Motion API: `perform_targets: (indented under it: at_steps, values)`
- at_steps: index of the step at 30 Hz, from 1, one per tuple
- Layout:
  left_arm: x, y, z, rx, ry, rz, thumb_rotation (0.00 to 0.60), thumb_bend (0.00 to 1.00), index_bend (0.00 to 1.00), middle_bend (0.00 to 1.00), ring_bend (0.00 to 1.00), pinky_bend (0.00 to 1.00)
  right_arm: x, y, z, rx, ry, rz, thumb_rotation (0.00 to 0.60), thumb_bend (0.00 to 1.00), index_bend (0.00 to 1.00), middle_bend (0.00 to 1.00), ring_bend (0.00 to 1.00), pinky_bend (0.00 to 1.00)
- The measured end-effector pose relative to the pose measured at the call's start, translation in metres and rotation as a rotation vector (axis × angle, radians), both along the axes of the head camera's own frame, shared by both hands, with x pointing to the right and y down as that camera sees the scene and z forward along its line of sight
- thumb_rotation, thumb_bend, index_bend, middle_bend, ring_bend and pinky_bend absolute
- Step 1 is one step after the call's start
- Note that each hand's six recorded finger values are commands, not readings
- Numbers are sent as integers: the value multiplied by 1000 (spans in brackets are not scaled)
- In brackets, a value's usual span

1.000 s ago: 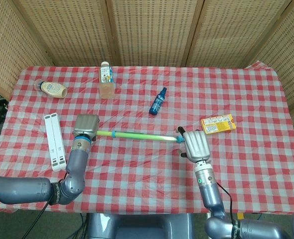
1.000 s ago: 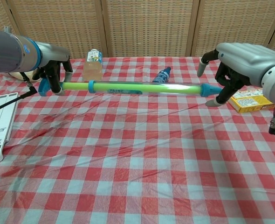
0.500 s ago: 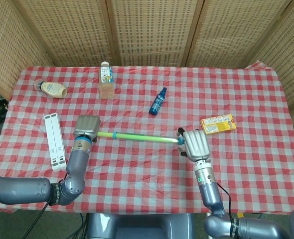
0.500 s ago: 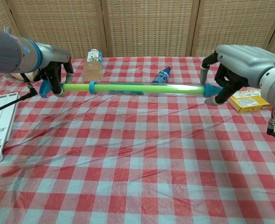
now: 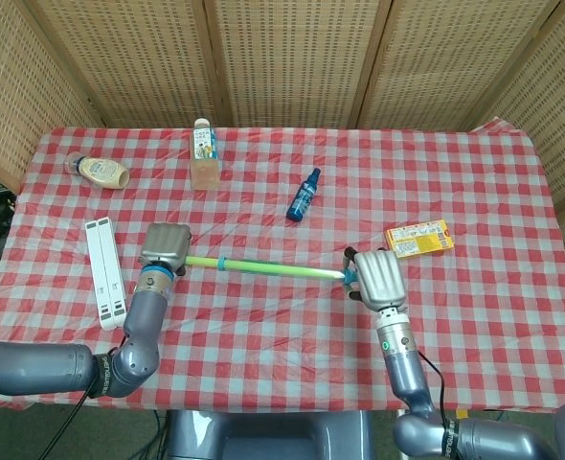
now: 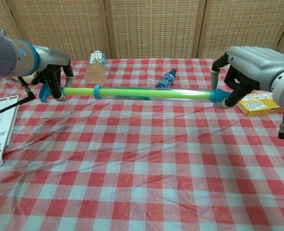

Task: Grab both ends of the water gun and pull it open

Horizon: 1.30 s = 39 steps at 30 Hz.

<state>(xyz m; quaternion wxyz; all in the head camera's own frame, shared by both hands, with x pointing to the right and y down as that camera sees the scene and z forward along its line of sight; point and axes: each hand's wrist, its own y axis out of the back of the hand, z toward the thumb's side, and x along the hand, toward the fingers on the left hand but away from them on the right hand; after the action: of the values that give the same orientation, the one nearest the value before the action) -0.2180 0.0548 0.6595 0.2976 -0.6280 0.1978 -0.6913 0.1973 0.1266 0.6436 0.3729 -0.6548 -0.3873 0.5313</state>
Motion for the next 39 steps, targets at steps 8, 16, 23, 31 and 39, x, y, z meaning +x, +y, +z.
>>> perform_targets:
  at_steps: [8, 16, 23, 31, 39]
  values:
    - [-21, -1, -3, 12, -32, -15, 600, 576, 828, 915, 835, 732, 20, -3, 4, 6, 29, 32, 600, 439, 663, 1000, 1000, 636]
    - [-52, 0, 0, 20, -66, -52, 600, 576, 828, 915, 835, 732, 47, -9, 3, 27, 53, 79, 600, 442, 663, 1000, 1000, 636]
    - [-66, -1, -1, 30, -80, -66, 600, 576, 828, 915, 835, 732, 62, -15, 0, 38, 74, 107, 600, 443, 663, 1000, 1000, 636]
    - [-79, -8, -7, 54, -90, -80, 600, 577, 828, 915, 835, 732, 84, -26, -3, 46, 99, 149, 600, 444, 664, 1000, 1000, 636]
    - [-82, -7, -7, 53, -94, -74, 600, 577, 828, 915, 835, 732, 98, -33, -7, 57, 118, 175, 600, 444, 665, 1000, 1000, 636]
